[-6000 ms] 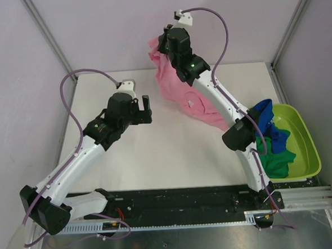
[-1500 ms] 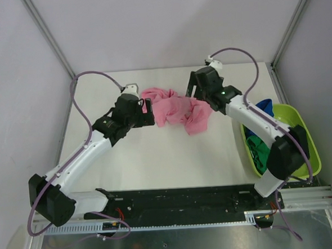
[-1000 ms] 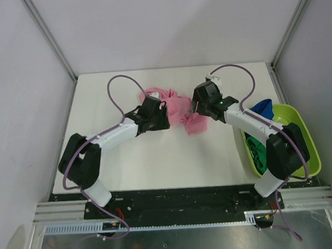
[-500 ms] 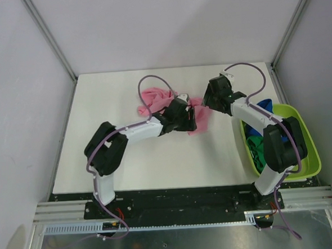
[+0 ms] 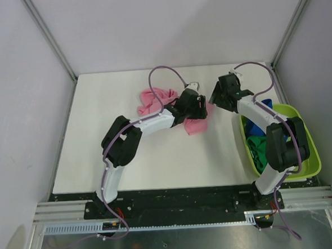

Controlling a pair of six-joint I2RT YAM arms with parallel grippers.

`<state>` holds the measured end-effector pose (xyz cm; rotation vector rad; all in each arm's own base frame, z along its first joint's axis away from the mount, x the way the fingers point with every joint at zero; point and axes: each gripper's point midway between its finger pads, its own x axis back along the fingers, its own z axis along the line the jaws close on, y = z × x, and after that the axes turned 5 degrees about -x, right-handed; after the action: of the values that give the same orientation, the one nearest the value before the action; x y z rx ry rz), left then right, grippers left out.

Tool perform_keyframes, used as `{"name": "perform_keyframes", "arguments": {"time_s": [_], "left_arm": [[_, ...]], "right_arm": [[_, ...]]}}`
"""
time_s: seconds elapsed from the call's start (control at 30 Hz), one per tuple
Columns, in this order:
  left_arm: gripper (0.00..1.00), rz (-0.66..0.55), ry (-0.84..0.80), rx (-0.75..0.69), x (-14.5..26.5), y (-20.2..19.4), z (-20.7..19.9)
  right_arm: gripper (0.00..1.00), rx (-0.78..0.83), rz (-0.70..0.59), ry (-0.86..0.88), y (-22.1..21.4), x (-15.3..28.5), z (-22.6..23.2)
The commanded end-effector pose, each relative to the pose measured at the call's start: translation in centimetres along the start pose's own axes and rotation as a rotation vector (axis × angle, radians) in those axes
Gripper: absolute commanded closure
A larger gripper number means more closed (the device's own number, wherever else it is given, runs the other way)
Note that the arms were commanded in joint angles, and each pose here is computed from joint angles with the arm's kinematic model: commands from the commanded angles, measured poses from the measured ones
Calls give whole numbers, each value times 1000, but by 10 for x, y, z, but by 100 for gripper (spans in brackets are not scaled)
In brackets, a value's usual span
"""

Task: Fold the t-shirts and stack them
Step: Flatten out the tshirt

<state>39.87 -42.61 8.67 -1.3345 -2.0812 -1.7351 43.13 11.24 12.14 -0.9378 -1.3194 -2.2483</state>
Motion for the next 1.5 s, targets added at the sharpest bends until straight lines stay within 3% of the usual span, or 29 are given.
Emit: {"name": "perform_keyframes", "arguments": {"time_s": [0.0,0.33,0.63,0.83,0.97,1.07,1.23,1.47], "left_arm": [[31,-89,84,-46,-6,25,8],[30,-104,180,-71,-6,23,27],[38,-73,206,-91,-19,11,35],[55,-64,246,-93,-22,4,44],[87,-73,275,-86,-11,5,49],[98,-95,305,-50,13,7,53],[100,-107,410,67,87,-22,86],[100,-112,651,246,202,-68,173]], "right_arm": [[31,-2,-26,32,16,15,1],[31,-5,-16,23,17,12,-6],[31,-6,-7,18,15,10,-8],[31,-8,-6,22,16,9,-8],[31,-3,-7,30,17,7,-7],[31,7,-15,50,19,3,-3],[32,48,-37,134,23,-8,17],[32,177,-20,249,0,-24,65]]}}
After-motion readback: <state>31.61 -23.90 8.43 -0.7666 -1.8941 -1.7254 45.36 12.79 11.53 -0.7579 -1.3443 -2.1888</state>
